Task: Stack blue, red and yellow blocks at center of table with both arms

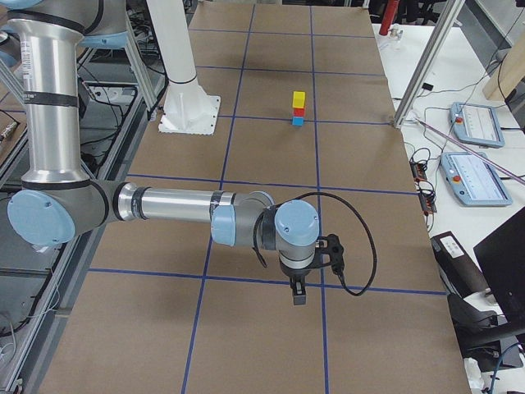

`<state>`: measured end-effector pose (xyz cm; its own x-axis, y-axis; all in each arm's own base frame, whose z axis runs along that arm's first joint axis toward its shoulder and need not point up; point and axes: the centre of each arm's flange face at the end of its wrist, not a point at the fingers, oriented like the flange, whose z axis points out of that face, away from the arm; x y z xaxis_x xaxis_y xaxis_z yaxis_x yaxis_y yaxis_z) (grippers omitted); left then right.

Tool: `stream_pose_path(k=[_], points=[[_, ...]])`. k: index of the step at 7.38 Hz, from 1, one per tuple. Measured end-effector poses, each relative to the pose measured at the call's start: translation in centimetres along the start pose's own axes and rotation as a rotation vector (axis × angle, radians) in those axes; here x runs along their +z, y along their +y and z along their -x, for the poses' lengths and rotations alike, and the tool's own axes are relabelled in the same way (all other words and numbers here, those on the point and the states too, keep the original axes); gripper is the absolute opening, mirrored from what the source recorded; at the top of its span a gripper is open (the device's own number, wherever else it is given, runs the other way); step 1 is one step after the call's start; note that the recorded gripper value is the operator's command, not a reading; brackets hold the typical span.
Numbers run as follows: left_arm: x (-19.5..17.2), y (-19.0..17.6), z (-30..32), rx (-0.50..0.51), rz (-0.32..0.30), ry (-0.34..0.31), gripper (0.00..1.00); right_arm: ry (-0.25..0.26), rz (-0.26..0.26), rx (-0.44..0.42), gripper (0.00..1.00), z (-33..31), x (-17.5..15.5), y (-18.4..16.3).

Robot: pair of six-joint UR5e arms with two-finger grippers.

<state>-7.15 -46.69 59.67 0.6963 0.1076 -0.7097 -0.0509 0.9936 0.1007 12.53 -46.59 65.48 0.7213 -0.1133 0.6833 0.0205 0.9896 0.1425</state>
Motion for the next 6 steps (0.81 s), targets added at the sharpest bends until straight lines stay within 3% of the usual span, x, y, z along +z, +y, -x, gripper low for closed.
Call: stream_pose_path(k=[6], points=[[0.8,-0.5,1.1,0.005,-0.016,-0.017,1.00,-0.007,0.015,0.017,1.00,-0.4,1.0,2.6]])
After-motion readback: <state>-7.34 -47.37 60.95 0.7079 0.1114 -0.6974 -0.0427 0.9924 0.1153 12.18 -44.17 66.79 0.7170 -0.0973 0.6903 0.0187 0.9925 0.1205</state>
